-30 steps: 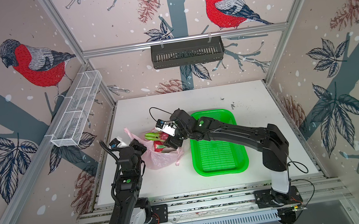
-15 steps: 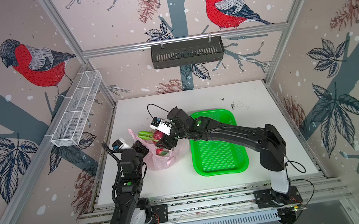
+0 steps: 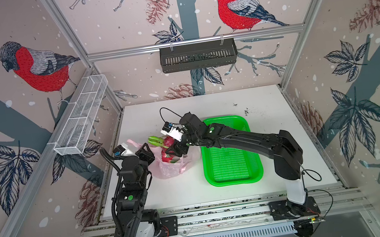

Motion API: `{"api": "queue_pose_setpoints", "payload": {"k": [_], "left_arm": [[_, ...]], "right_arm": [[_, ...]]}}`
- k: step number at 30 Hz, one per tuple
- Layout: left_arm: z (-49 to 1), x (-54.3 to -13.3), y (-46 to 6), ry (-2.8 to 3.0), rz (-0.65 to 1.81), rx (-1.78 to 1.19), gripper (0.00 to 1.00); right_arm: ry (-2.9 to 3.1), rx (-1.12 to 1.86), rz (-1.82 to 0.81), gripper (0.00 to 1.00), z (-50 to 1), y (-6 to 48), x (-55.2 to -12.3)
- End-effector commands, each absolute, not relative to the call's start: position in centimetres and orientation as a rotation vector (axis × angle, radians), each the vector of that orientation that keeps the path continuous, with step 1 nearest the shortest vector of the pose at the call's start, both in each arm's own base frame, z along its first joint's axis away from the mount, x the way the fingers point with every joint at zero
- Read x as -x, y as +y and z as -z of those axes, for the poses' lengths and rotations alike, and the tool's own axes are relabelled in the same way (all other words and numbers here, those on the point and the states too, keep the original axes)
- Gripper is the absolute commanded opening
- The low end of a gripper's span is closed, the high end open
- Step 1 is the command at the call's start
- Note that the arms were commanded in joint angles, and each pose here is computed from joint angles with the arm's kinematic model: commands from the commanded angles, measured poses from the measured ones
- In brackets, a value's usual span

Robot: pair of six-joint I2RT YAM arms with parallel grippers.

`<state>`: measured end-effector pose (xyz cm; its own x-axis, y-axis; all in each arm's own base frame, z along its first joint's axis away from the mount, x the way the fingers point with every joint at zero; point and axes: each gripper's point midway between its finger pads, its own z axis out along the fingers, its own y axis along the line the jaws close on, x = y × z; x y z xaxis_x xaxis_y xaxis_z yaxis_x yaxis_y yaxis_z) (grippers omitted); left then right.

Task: Untie the knot of the plastic bag and take out the fruit
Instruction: Pick up the fruit from the plastic bag.

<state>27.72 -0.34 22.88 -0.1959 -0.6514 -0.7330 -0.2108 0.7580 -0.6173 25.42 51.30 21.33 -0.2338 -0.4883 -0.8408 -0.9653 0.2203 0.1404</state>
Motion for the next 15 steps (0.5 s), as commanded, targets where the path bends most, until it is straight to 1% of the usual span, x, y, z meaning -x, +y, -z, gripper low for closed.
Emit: {"api": "queue_pose_setpoints", "payload": {"k": [1, 3, 10, 12, 15], "left_arm": [[-21.6, -27.0, -0.7, 1.861, 0.442, 0.676, 0.61], [-21.5, -26.8, -1.1, 1.906, 0.451, 0.672, 0.68], [-22.3, -25.6, -1.5, 2.002, 0.437, 0.667, 0.82], [-22.9, -25.2, -1.4, 2.012, 0.418, 0.65, 0.85], [-23.6, -24.7, -1.3, 2.042, 0.387, 0.616, 0.86]], "right_arm": [[1.78, 1.323, -0.982, 0.3, -22.5, 51.8, -25.6], [1.78, 1.325, -0.994, 0.3, -22.5, 51.6, -25.7], [1.791, 1.318, -1.057, 0.3, -22.3, 50.9, -26.5], [1.795, 1.311, -1.082, 0.3, -22.2, 50.6, -26.8], [1.797, 1.304, -1.117, 0.3, -22.1, 50.3, -27.0]]}}
